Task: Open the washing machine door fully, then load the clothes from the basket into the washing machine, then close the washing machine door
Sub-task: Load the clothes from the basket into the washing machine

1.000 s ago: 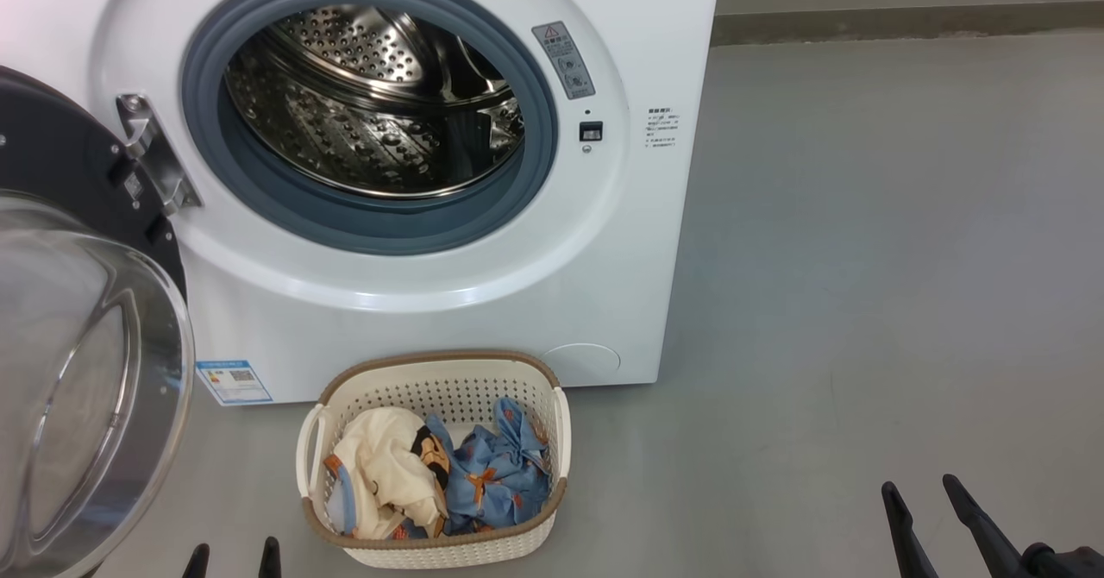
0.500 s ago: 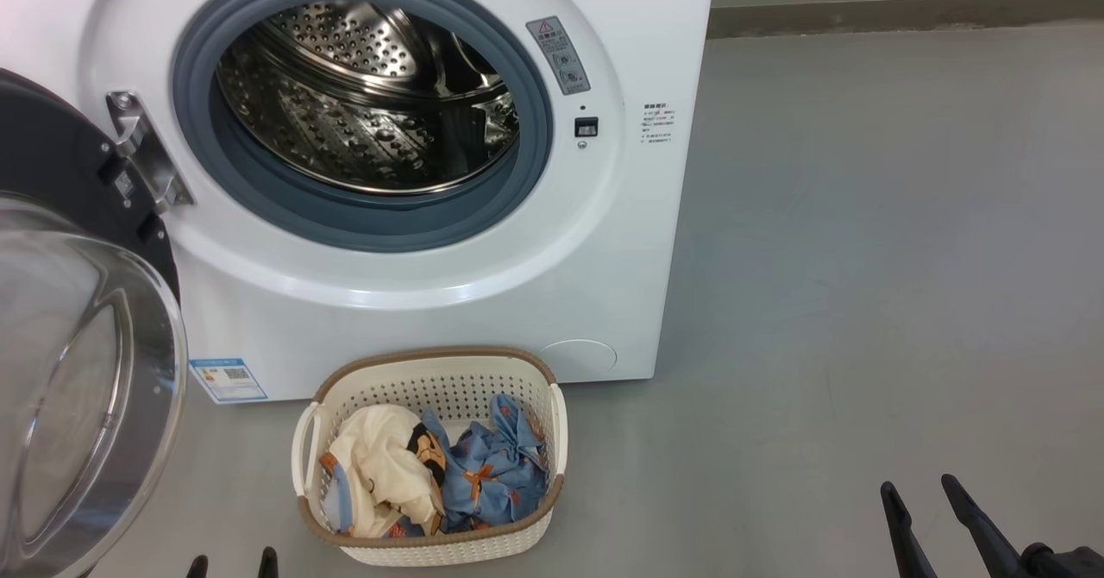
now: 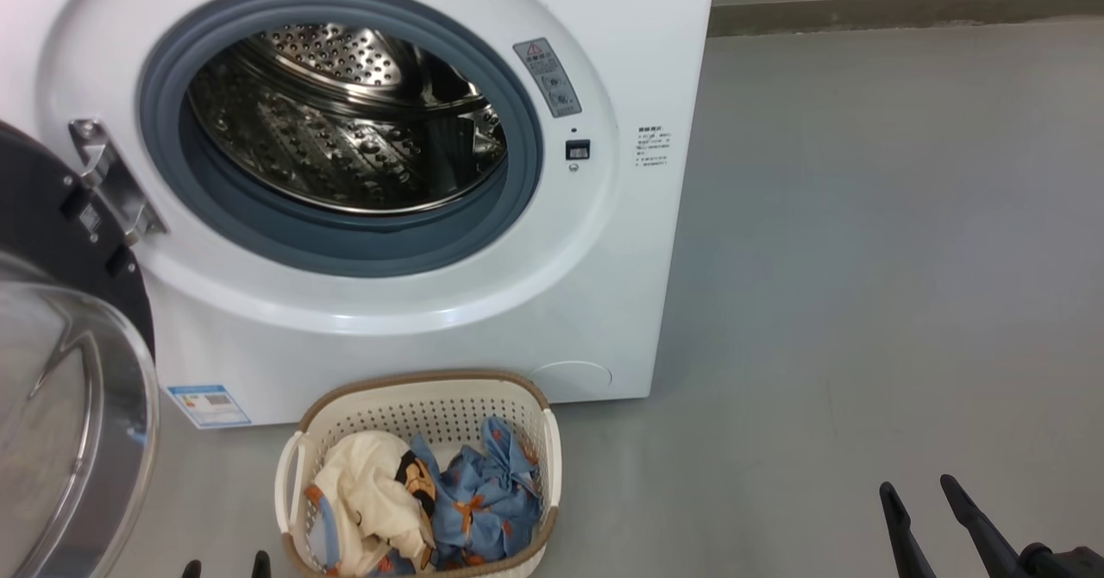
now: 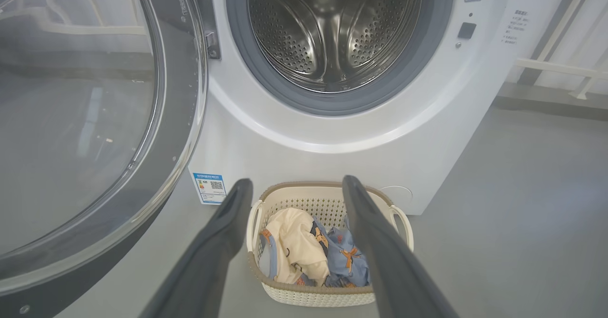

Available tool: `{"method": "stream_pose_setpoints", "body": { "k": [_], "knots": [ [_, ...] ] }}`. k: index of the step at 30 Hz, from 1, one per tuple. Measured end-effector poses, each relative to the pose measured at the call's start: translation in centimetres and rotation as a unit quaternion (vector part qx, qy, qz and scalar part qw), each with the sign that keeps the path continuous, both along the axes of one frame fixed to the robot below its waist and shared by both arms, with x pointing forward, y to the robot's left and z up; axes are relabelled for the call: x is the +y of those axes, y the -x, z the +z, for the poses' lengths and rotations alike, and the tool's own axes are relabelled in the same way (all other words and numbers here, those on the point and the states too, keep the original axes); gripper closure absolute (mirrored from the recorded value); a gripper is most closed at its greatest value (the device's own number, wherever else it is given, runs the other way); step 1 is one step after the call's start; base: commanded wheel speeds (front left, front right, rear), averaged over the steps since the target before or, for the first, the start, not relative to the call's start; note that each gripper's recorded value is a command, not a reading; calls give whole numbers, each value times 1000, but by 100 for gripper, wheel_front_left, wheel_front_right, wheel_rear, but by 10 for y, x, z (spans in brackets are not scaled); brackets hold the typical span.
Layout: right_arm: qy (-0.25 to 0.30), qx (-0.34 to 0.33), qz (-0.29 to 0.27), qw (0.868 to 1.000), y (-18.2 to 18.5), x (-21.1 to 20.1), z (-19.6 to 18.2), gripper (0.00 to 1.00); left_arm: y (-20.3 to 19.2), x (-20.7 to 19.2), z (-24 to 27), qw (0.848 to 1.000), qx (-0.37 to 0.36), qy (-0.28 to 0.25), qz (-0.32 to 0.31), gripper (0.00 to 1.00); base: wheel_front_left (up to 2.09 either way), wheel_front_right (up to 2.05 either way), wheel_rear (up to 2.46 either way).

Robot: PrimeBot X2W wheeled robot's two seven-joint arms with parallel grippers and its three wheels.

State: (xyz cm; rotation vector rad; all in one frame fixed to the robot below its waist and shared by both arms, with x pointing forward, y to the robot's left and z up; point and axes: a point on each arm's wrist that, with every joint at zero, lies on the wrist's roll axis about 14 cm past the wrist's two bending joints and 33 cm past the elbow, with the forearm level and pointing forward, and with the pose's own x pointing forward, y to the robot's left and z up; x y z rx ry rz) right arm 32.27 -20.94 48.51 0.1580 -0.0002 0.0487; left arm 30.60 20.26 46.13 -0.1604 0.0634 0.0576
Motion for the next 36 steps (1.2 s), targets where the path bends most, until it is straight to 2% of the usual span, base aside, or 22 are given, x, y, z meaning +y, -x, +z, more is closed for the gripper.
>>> {"method": "stream_pose_setpoints", "body": {
  "k": [21,36],
  "knots": [
    [0,6,0,1000,-1,0,-3,0,-1,1,-3,1000,6,-3,5,0,30,-30,0],
    [-11,29,-1,1000,-7,6,-18,0,-16,-32,-25,998,43,1,-49,0,0,0,0]
  ]
}}
